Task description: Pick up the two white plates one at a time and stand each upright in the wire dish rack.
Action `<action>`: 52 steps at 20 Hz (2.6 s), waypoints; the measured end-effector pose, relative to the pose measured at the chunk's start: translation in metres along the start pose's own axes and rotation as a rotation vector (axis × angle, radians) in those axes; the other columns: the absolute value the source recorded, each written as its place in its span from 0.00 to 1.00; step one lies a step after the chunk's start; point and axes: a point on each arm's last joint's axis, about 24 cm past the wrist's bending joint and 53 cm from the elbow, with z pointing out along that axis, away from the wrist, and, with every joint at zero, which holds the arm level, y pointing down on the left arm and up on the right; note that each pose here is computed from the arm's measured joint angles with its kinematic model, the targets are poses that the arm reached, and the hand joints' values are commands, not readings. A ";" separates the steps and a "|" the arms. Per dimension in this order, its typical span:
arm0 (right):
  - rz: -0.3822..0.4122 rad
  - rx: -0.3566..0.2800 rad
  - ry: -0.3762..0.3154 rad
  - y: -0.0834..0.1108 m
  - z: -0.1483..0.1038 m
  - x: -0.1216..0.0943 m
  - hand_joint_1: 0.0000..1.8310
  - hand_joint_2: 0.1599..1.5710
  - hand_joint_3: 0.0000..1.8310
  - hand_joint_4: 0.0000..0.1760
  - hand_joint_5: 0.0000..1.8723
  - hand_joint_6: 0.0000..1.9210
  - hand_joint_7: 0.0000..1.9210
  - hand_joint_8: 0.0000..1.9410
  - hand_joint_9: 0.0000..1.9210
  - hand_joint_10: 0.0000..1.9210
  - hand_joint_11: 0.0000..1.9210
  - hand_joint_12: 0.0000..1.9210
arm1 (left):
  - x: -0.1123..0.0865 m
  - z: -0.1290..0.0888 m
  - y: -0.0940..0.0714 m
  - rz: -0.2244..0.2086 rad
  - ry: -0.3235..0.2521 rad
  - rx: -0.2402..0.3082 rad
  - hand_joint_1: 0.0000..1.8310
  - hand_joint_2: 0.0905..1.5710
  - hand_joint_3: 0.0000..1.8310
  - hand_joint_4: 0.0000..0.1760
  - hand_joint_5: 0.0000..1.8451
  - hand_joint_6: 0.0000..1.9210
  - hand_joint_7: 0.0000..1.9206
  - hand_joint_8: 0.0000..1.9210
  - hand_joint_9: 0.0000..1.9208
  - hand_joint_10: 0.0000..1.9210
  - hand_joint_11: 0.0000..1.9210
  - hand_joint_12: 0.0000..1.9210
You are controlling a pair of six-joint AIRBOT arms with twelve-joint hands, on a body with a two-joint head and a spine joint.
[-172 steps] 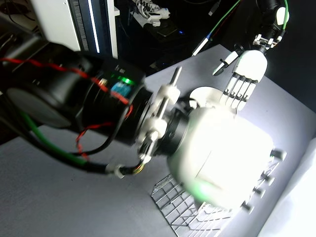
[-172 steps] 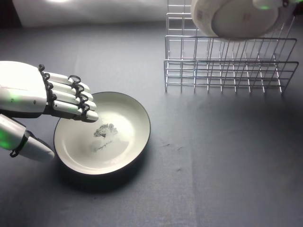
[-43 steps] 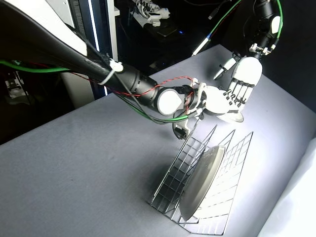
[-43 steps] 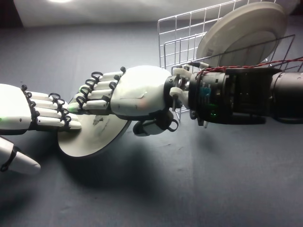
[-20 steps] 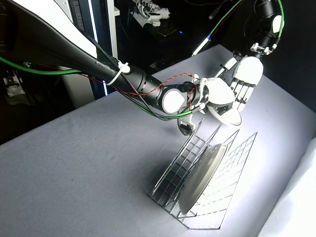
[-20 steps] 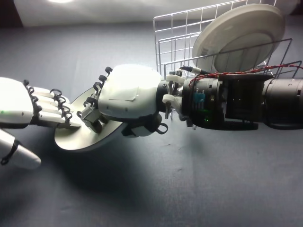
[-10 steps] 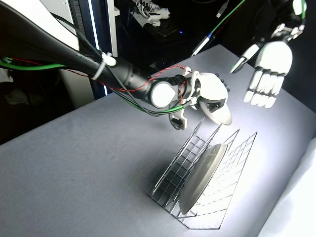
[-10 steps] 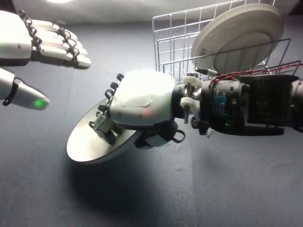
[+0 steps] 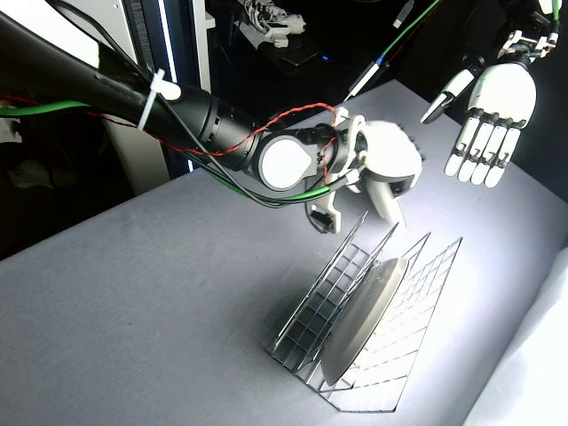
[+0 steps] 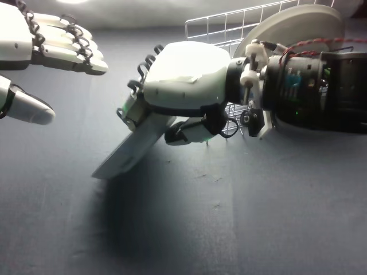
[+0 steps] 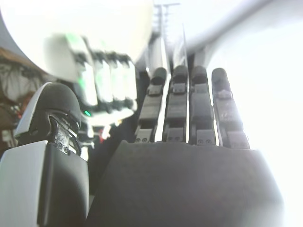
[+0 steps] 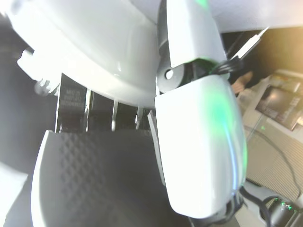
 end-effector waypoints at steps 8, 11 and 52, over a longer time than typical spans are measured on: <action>0.055 -0.036 -0.048 0.030 -0.011 -0.023 0.77 0.66 0.00 0.00 0.49 0.50 0.51 0.46 0.55 0.55 0.49 0.66 | 0.004 -0.001 0.021 0.032 0.005 -0.070 0.00 0.77 0.00 0.00 0.06 0.00 0.06 0.00 0.05 0.00 0.00 0.06; 0.092 -0.038 -0.082 0.034 -0.015 -0.037 0.76 0.65 0.00 0.00 0.50 0.50 0.53 0.43 0.55 0.54 0.52 0.58 | 0.007 -0.001 0.022 0.032 0.008 -0.073 0.00 0.77 0.00 0.00 0.08 0.00 0.08 0.00 0.07 0.00 0.00 0.10; 0.779 0.169 -0.395 0.000 -0.103 -0.119 0.77 0.67 0.00 0.00 0.48 0.54 0.48 0.50 0.53 0.56 0.48 0.64 | 0.031 0.007 0.022 0.037 0.069 -0.067 0.00 0.77 0.00 0.00 0.09 0.00 0.07 0.00 0.06 0.00 0.00 0.12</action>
